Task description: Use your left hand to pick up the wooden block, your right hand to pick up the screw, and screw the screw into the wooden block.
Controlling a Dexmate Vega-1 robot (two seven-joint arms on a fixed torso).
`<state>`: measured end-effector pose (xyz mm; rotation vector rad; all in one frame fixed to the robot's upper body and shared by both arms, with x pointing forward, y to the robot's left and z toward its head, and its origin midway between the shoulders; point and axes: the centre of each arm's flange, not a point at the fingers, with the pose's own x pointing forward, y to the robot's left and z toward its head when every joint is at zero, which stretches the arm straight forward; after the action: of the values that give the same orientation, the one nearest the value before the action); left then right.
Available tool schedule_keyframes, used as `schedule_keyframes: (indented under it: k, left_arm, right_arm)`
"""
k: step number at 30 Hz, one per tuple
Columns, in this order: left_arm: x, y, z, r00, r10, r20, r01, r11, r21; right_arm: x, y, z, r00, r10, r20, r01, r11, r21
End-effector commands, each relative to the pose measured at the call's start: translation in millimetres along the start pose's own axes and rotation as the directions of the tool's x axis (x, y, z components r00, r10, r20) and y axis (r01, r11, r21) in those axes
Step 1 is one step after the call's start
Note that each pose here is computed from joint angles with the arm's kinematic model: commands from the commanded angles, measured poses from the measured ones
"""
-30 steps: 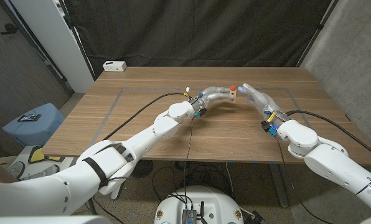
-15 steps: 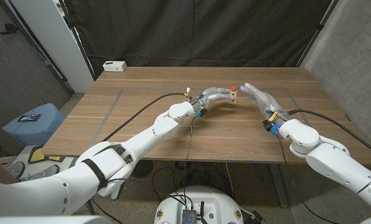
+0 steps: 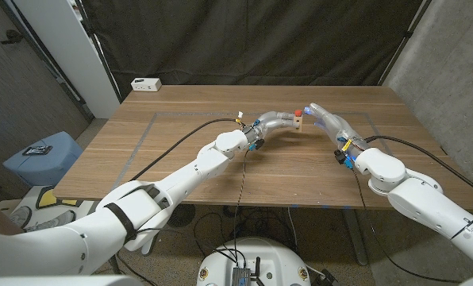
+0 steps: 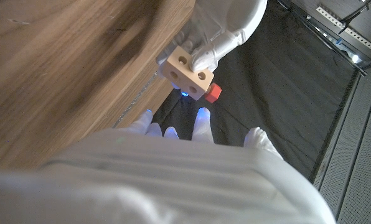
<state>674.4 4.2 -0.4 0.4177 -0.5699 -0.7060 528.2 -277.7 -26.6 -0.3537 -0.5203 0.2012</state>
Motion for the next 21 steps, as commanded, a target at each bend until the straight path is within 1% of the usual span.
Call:
schedule_keyframes:
  k: [1,9,21]
  left_arm:
    - [1.9,0.8,-0.3,1.0,-0.001,-0.005,0.001,1.0,-0.002]
    - [2.0,0.8,-0.9,1.0,0.001,-0.008,-0.001,1.0,-0.001]
    - [1.4,-0.6,-1.9,1.0,-0.002,-0.01,0.002,1.0,-0.006]
  right_arm:
    - [17.3,-1.1,-0.2,1.0,0.017,0.011,-0.017,1.0,0.002]
    - [19.2,0.6,-0.5,1.0,0.023,0.011,-0.023,1.0,0.006]
    - [22.4,5.3,1.8,0.999,0.048,0.025,-0.048,0.999,0.005]
